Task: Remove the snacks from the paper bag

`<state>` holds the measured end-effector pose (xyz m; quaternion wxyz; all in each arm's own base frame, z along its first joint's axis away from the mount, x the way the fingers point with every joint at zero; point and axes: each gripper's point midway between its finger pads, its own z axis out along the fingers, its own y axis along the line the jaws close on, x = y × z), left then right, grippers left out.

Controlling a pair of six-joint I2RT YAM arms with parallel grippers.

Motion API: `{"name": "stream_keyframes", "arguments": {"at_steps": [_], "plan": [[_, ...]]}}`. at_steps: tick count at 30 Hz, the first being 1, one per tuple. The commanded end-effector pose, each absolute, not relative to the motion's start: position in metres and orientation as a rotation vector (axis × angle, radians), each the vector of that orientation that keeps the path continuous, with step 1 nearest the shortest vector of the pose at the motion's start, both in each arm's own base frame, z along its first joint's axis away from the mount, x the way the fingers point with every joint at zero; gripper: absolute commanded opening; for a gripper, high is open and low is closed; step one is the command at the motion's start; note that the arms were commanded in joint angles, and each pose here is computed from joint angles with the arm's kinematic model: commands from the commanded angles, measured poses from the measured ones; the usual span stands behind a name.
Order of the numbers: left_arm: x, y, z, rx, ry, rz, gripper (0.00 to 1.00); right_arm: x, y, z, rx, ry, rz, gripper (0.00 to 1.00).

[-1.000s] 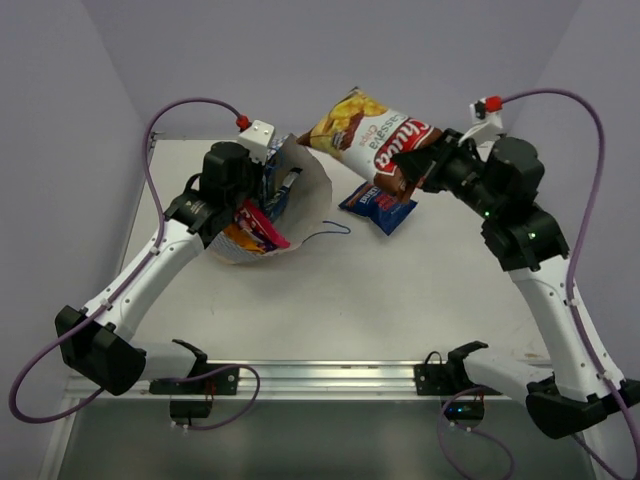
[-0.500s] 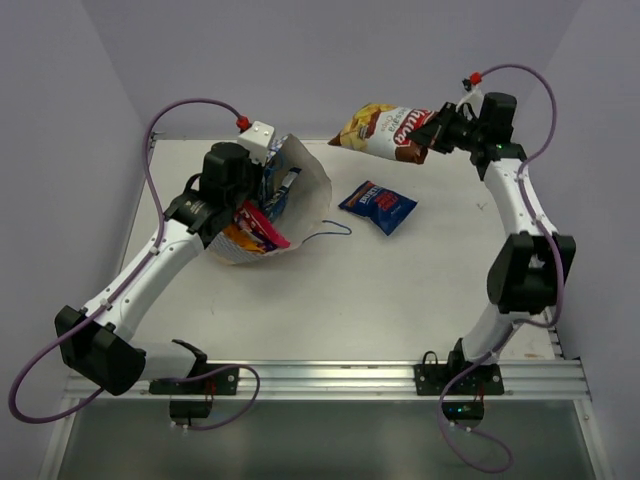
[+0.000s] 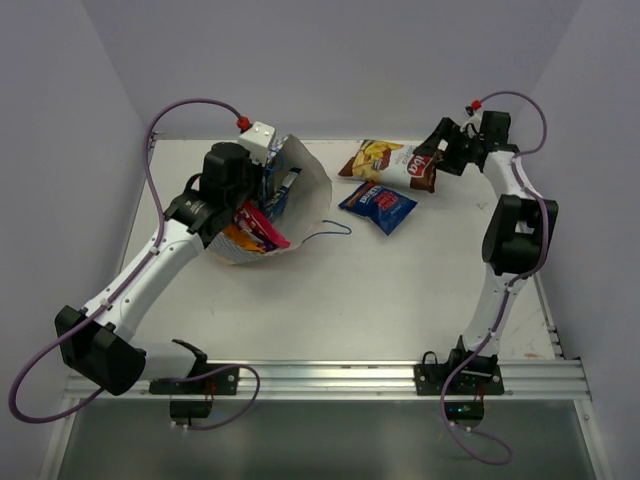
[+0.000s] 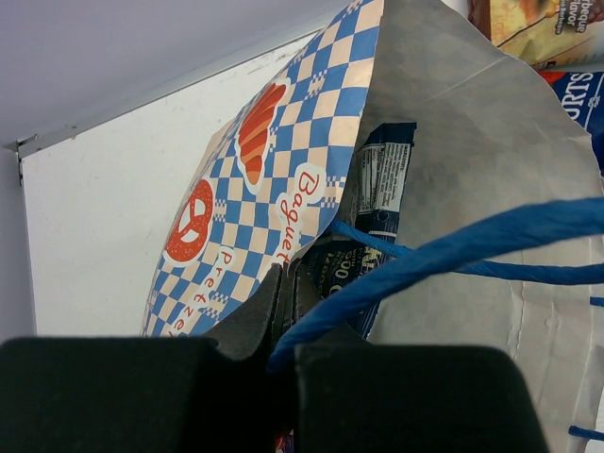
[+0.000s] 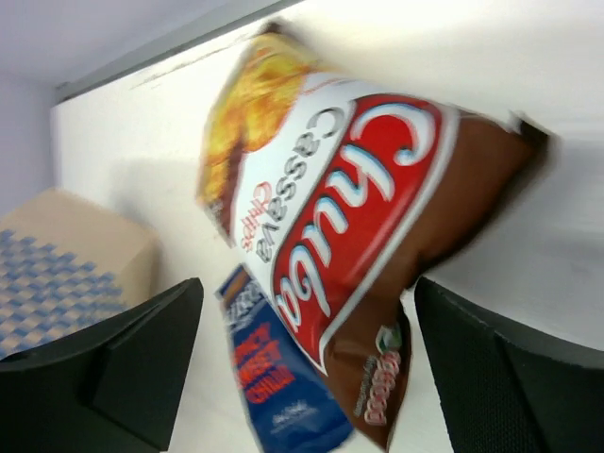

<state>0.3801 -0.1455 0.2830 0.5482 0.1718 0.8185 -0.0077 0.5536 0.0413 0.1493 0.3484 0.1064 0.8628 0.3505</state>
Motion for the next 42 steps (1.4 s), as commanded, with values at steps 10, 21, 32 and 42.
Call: {"name": "stream_keyframes", "arguments": {"at_steps": [10,21,32,42], "plan": [[0.371,-0.14,0.287,0.405,1.94,-0.013,0.0,0.44,-0.016,0.291,0.594,2.066,0.198,0.99],[0.374,-0.143,0.294,0.391,1.921,-0.034,0.0,0.365,0.226,0.32,0.407,1.96,0.812,0.99],[0.365,-0.144,0.302,0.401,1.913,-0.067,0.0,0.392,0.383,0.269,0.37,2.124,0.992,0.97],[0.362,-0.142,0.298,0.405,1.924,-0.062,0.0,0.417,0.429,0.191,0.381,2.225,1.046,0.77]]}}
